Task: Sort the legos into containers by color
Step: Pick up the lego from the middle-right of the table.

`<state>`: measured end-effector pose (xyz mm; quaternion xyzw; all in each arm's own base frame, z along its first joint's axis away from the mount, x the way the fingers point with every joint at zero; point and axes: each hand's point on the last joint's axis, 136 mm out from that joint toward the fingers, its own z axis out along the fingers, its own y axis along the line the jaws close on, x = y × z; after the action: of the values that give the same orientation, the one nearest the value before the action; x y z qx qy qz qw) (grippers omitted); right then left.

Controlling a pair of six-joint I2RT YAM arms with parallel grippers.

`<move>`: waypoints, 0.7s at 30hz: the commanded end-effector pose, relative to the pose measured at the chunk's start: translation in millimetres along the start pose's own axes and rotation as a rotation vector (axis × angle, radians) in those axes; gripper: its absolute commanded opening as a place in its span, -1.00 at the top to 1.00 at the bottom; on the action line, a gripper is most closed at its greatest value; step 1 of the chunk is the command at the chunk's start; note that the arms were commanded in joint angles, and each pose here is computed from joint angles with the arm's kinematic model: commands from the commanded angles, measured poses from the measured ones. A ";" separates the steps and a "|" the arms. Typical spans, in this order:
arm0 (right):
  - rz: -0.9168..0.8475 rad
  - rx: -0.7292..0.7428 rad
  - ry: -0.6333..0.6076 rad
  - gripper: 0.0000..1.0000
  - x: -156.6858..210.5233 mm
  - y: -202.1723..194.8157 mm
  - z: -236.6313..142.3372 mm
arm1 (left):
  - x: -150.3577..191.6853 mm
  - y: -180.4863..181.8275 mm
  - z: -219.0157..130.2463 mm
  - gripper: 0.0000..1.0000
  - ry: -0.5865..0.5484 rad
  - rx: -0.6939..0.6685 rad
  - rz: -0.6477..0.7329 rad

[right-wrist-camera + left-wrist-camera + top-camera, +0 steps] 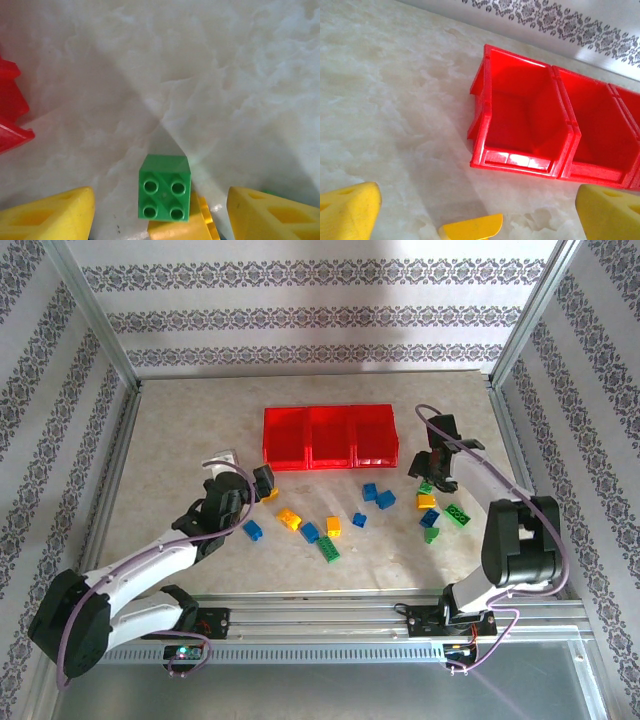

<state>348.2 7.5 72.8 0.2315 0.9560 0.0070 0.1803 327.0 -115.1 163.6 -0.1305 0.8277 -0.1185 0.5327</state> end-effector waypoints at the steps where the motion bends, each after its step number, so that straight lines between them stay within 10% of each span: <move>1: -0.020 -0.018 0.070 -0.39 5.1 4.1 7.4 | -11.9 9.2 -3.2 -0.99 -0.052 -0.032 -0.036; 21: -0.013 -0.013 0.183 0.13 18.6 6.0 41.4 | -11.0 29.1 -6.1 -0.99 -0.055 -0.098 -0.058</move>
<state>347.3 18.0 29.6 0.2170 0.9706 0.0261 0.1009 324.8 -93.5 167.6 -0.1688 0.8146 -0.1017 0.5455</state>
